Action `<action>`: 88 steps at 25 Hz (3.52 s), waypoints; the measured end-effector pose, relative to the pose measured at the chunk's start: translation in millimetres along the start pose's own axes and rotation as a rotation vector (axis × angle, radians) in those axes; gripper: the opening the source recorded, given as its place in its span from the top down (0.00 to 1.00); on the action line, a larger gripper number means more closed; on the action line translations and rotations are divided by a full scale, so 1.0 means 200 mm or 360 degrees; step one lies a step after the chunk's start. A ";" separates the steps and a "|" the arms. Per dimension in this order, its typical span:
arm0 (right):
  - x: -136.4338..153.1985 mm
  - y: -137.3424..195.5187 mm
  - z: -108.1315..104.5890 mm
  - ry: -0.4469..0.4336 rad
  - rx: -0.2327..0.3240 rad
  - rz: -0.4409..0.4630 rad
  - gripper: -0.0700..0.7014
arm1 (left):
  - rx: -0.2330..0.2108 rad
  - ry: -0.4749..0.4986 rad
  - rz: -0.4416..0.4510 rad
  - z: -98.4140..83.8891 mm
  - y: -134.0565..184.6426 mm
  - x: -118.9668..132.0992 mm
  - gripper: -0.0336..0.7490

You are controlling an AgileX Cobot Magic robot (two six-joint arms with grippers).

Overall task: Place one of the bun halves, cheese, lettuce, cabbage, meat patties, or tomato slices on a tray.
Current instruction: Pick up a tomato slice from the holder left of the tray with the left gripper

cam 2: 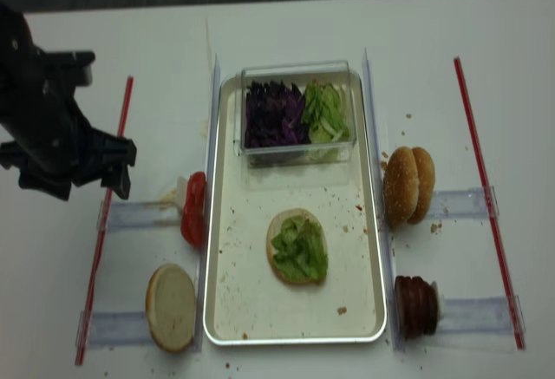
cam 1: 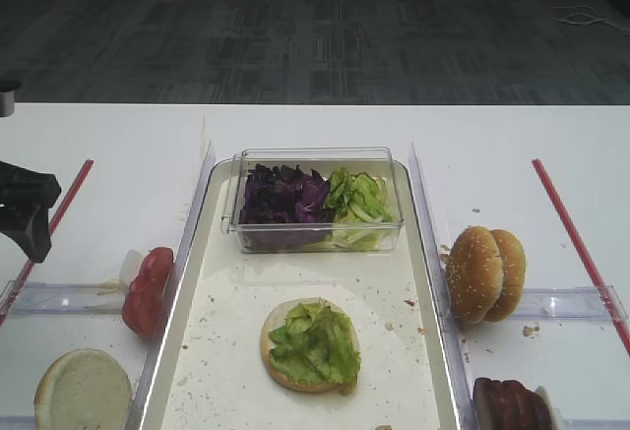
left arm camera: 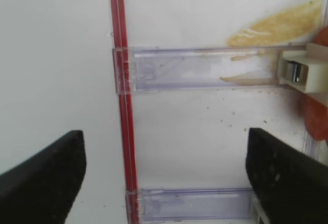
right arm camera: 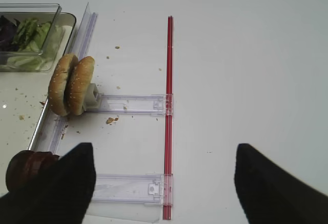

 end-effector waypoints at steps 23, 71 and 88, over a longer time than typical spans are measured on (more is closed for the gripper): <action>0.00 0.00 0.00 0.0000 0.0000 0.0000 0.14 | 0.0467 0.0129 -0.0060 -0.57 0.12 -0.06 0.17; 0.00 0.00 0.00 0.0000 0.0000 0.0000 0.15 | 0.0545 0.0085 0.0048 -0.68 0.14 0.18 0.47; 0.00 0.00 0.00 0.0000 0.0000 0.0000 0.15 | 0.0545 0.0084 0.0048 -0.68 0.14 0.18 0.51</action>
Point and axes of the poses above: a point on each arm's last joint axis where the gripper is mounted, x pointing out along that axis toward the gripper, z along the wrist's bending axis when the last joint is at zero, y = z × x, the point moved 10 cm from there along x, pointing out along that axis toward the gripper, and after that the axes turned 8 degrees about -x, right-handed, at the moved point
